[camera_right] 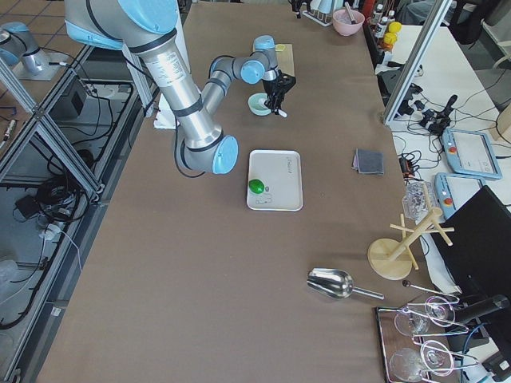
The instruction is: Put spoon and bun in bowl
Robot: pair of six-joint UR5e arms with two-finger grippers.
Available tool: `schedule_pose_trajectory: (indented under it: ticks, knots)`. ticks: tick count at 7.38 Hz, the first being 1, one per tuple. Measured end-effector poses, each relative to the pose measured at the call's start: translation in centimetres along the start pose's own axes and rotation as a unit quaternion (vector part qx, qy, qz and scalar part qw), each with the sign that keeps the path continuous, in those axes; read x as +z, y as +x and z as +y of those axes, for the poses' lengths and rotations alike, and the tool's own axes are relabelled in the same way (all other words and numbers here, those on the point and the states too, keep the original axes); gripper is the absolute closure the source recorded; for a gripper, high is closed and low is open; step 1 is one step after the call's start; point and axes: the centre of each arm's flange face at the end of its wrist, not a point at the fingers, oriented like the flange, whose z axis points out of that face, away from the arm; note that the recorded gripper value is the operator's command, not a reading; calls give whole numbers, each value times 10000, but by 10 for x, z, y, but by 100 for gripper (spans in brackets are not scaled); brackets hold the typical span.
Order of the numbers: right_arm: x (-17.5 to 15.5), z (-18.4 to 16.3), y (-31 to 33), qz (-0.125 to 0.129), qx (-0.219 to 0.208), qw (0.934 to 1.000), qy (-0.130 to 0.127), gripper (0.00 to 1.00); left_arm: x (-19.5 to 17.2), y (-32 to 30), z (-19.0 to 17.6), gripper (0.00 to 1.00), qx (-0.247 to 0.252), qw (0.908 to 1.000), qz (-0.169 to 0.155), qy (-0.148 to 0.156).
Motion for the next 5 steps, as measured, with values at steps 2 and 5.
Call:
schedule_pose_trajectory:
  ticks: [2, 5]
  knots:
    - [8, 35, -35, 133, 317, 9990, 298, 75, 1, 1, 0, 2, -2, 10000, 17, -14]
    - [23, 32, -37, 145, 318, 9968, 718, 0, 3, 3, 0, 2, 5, 10000, 27, -25]
